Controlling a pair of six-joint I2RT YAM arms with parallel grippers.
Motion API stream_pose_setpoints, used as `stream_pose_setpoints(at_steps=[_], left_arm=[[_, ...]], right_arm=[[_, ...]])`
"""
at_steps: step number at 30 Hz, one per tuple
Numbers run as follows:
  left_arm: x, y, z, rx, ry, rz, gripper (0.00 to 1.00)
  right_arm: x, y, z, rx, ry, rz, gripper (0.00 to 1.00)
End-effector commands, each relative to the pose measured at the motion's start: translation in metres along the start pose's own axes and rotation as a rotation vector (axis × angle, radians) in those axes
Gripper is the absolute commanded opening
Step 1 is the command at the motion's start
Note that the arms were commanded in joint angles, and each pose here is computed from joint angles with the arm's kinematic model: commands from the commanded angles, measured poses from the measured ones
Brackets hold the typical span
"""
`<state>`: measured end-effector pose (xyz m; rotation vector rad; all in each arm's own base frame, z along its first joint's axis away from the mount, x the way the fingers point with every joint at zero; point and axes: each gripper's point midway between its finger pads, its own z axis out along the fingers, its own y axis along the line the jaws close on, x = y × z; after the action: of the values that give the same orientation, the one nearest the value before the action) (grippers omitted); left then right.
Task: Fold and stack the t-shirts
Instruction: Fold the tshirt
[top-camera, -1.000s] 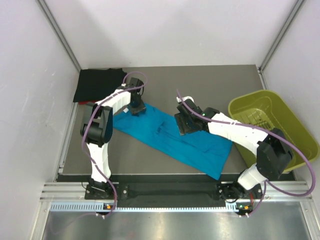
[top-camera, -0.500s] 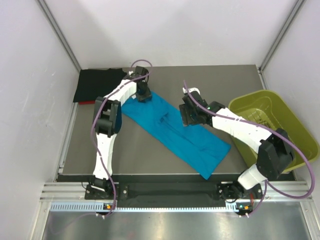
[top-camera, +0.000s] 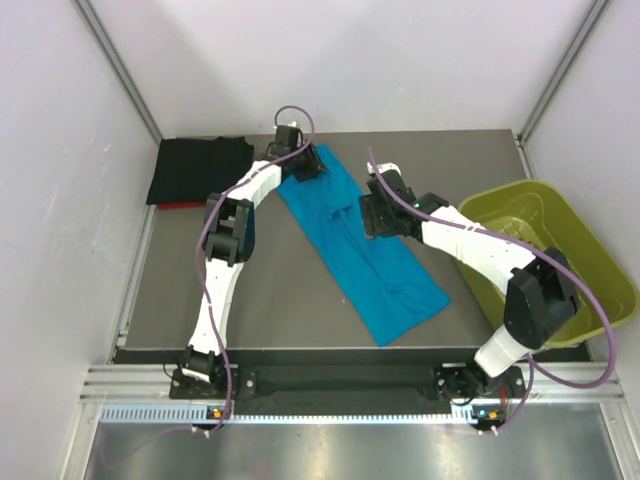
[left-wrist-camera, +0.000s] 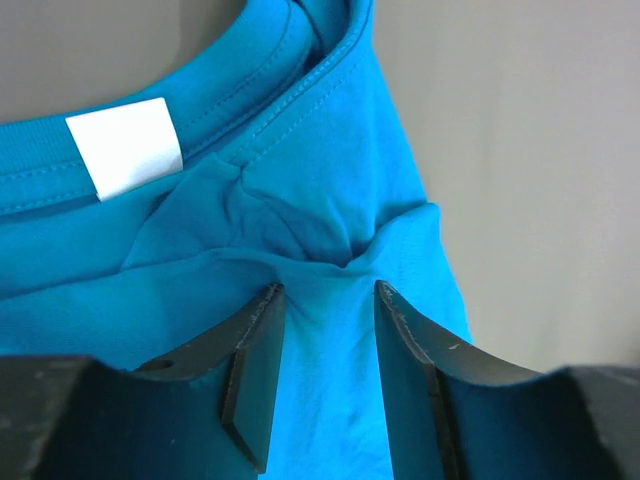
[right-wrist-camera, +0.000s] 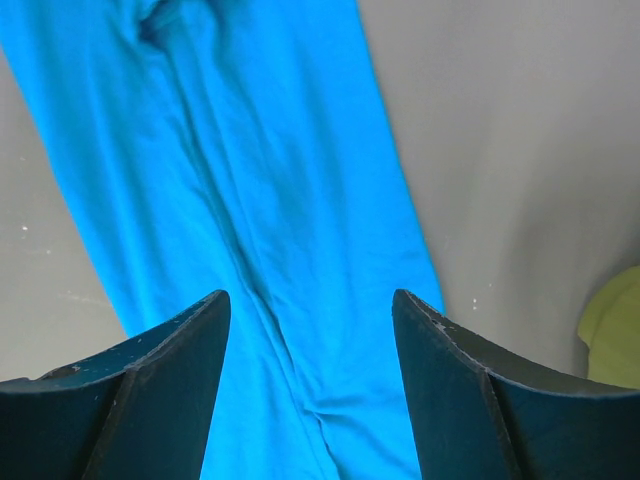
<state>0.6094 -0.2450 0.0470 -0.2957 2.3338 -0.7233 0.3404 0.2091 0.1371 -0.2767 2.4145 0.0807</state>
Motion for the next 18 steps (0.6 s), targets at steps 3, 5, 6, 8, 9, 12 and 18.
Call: stream_pose_setpoints(at_steps=[3,5,6,8,9,12,18], left_arm=[[-0.025,-0.046,0.011,0.240,-0.086,0.040,0.47],[-0.034,-0.062,-0.005,0.293,-0.087,0.058,0.47],[-0.035,-0.066,-0.011,0.299,-0.084,0.066,0.48],[-0.042,-0.075,-0.037,0.298,-0.092,0.115,0.48],[-0.043,-0.076,-0.047,0.288,-0.102,0.153,0.49],[-0.043,-0.070,-0.087,0.220,-0.125,0.190,0.52],[-0.024,-0.018,-0.125,0.023,-0.093,0.166,0.52]], right_arm=[[-0.020,0.008,0.000,-0.048,-0.065,0.013,0.67],[-0.015,0.006,-0.003,-0.049,-0.057,0.008,0.67],[-0.014,0.005,-0.005,-0.049,-0.060,0.012,0.67],[-0.005,0.002,-0.007,-0.046,-0.052,0.003,0.67],[-0.005,0.001,-0.012,-0.051,-0.062,0.007,0.68],[0.001,-0.002,-0.021,-0.061,-0.062,0.007,0.68],[0.032,-0.003,-0.026,-0.079,-0.015,-0.004,0.68]])
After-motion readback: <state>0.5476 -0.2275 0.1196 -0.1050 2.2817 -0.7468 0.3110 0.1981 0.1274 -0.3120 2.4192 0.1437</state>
